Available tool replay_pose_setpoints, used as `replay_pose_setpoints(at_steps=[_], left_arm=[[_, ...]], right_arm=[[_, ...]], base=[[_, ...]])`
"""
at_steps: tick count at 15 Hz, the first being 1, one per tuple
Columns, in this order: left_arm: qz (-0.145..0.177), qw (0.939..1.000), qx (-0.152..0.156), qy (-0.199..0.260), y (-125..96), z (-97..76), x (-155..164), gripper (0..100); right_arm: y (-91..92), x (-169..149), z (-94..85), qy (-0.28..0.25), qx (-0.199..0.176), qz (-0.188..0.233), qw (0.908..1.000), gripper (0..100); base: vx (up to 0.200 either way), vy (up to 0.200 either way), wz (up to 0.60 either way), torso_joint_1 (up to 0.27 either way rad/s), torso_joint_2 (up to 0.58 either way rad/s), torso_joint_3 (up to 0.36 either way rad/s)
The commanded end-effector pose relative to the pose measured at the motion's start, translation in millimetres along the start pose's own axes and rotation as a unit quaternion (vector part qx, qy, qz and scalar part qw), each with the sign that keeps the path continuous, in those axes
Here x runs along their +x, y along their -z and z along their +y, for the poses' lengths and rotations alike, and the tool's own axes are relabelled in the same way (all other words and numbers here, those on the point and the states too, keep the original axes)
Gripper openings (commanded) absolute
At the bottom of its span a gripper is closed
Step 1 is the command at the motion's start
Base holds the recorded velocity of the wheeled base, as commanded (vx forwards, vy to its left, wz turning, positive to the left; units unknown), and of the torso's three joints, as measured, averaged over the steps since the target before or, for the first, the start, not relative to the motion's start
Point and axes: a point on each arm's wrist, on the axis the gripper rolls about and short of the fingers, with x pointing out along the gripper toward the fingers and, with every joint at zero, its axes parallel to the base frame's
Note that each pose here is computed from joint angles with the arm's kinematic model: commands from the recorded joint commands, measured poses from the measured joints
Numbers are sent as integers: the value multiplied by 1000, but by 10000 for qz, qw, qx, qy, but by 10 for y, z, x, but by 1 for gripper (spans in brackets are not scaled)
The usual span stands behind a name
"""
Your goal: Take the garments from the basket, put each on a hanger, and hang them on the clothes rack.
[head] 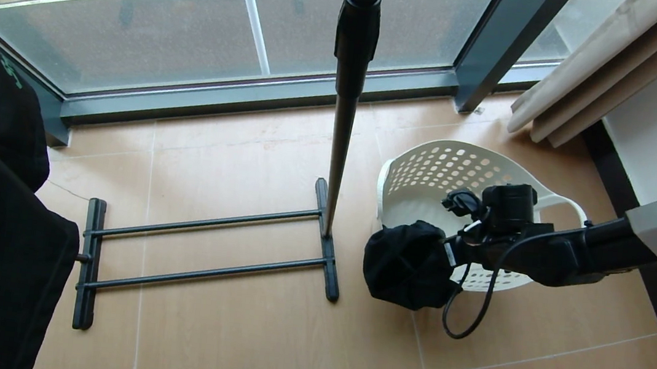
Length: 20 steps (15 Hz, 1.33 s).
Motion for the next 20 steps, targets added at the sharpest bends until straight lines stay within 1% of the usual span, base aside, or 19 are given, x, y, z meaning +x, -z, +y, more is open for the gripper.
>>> replay_pose_setpoints(at_steps=[1,3,5,6,7,8,10,12,13,14,16,17,18,20], left_arm=[[5,10000,-1,-2,0,0,1,100],[5,10000,-1,-2,0,0,1,100],[5,10000,-8,-2,0,0,1,100],[5,10000,-8,-9,0,0,1,100],[5,10000,-1,-9,0,0,1,100],[5,10000,7,-9,0,0,1,100],[5,10000,7,-2,0,0,1,100],[5,10000,7,-2,0,0,1,100],[5,10000,7,-2,0,0,1,100],[5,10000,7,-2,0,0,1,100],[5,10000,7,-2,0,0,1,100],[4,10000,30,6,0,0,1,100],[4,10000,38,6,0,0,1,100],[4,10000,38,14,0,-1,1,100]], right_arm=[[-119,-551,53,15,-71,-455,9989,0],[-120,-932,158,-60,-162,-722,9972,0],[-108,-1214,251,-152,-240,-921,9953,0],[-87,-1462,339,-265,-328,-1093,9931,0],[-66,-1549,372,-310,-358,-1141,9923,0],[-24,-1784,435,-396,-422,-1322,9895,0],[5,-2007,479,-441,-530,-1537,9857,0],[34,-2226,458,-392,-631,-1783,9812,0],[53,-2416,457,-385,-657,-2007,9767,0],[49,-2536,487,-441,-759,-2186,9719,0],[50,-2578,493,-455,-781,-2244,9703,0],[117,-2838,534,-556,-1018,-2614,9582,0],[128,-2874,533,-548,-1085,-2673,9559,0],[125,-2880,532,-547,-1082,-2711,9549,0]], base=[[0,0,0,0,0,0],[0,0,0,0,0,0],[0,0,0,0,0,0],[0,0,0,0,0,0],[0,0,0,0,0,0],[0,0,0,0,0,0],[0,0,0,0,0,0],[0,0,0,0,0,0],[0,0,0,0,0,0],[0,0,0,0,0,0],[0,0,0,0,0,0],[0,0,0,0,0,0],[0,0,0,0,0,0],[0,0,0,0,0,0]])
